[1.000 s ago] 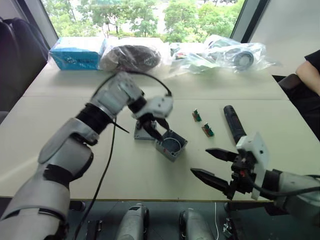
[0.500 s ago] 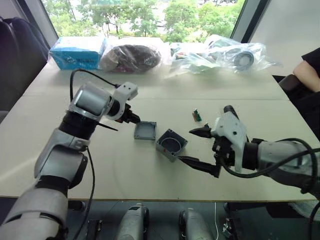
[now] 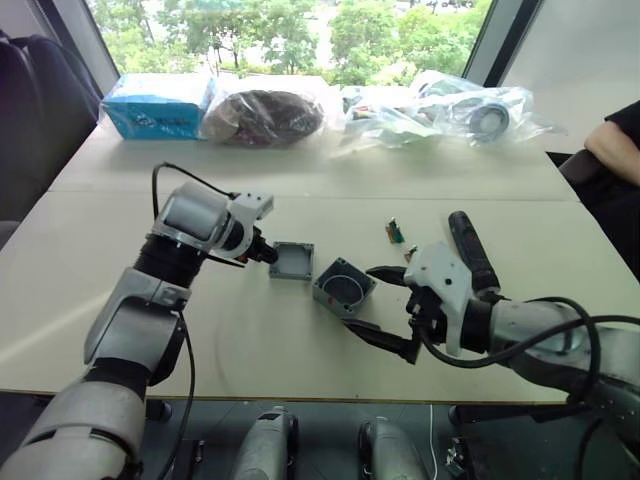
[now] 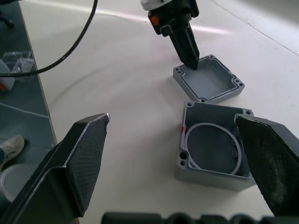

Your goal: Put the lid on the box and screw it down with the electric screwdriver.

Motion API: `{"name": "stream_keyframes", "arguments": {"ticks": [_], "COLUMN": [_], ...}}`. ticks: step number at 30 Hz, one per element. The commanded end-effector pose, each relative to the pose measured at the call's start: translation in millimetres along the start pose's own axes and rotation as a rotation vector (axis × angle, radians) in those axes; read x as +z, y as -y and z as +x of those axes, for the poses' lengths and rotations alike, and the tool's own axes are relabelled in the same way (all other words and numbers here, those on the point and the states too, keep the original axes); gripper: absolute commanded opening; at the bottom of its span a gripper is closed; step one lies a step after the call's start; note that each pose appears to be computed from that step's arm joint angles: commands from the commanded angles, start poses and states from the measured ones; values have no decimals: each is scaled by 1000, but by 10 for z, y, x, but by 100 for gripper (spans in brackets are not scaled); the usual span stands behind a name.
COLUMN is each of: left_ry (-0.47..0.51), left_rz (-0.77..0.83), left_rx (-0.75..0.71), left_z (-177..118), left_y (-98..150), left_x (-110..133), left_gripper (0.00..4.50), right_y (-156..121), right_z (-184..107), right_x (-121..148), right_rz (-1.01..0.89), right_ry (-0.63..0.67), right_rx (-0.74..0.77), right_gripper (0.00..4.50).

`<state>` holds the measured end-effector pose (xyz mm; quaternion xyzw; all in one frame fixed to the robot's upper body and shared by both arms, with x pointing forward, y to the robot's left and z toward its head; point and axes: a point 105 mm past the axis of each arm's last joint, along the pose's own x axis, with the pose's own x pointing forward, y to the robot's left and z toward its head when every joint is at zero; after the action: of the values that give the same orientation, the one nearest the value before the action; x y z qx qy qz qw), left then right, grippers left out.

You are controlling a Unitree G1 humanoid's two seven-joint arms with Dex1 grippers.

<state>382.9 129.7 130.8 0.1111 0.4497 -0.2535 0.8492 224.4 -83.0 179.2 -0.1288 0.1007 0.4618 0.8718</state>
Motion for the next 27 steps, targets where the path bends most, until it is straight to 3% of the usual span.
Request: {"name": "stream_keyframes", "arguments": {"ticks": [1, 4, 6, 12, 15, 18, 20, 24, 27], "left_ry": [-34, -42, -43, 22, 198, 550, 687, 904, 1001], "left_rz": [8, 10, 8, -52, -82, -33, -11, 75, 129], "left_rx": [-15, -17, -21, -37, -73, -90, -113, -123, -149], "left_z": [106, 154, 169, 154, 26, -277, -442, -691, -783], "left_y": [34, 47, 68, 97, 61, 26, 60, 240, 476], "left_x": [-59, -96, -102, -51, 178, 642, 839, 1143, 1289], "left_gripper": [168, 50, 3, 3, 3, 3, 3, 3, 3], "right_y": [-58, -62, -54, 106, 214, 468, 706, 852, 991], "right_z": [-24, -44, -65, -196, -300, -350, -296, -46, 121], "right_x": [56, 47, 38, 54, 285, 472, 561, 579, 549], "right_rz": [-15, -2, 6, 75, 175, 255, 358, 474, 542], "right_ry": [39, 44, 45, 81, 246, 373, 456, 464, 442], "right_rx": [-31, -47, -58, -107, -108, -158, -208, -187, -202], "right_gripper": [450, 450, 450, 450, 450, 450, 450, 450, 450]}}
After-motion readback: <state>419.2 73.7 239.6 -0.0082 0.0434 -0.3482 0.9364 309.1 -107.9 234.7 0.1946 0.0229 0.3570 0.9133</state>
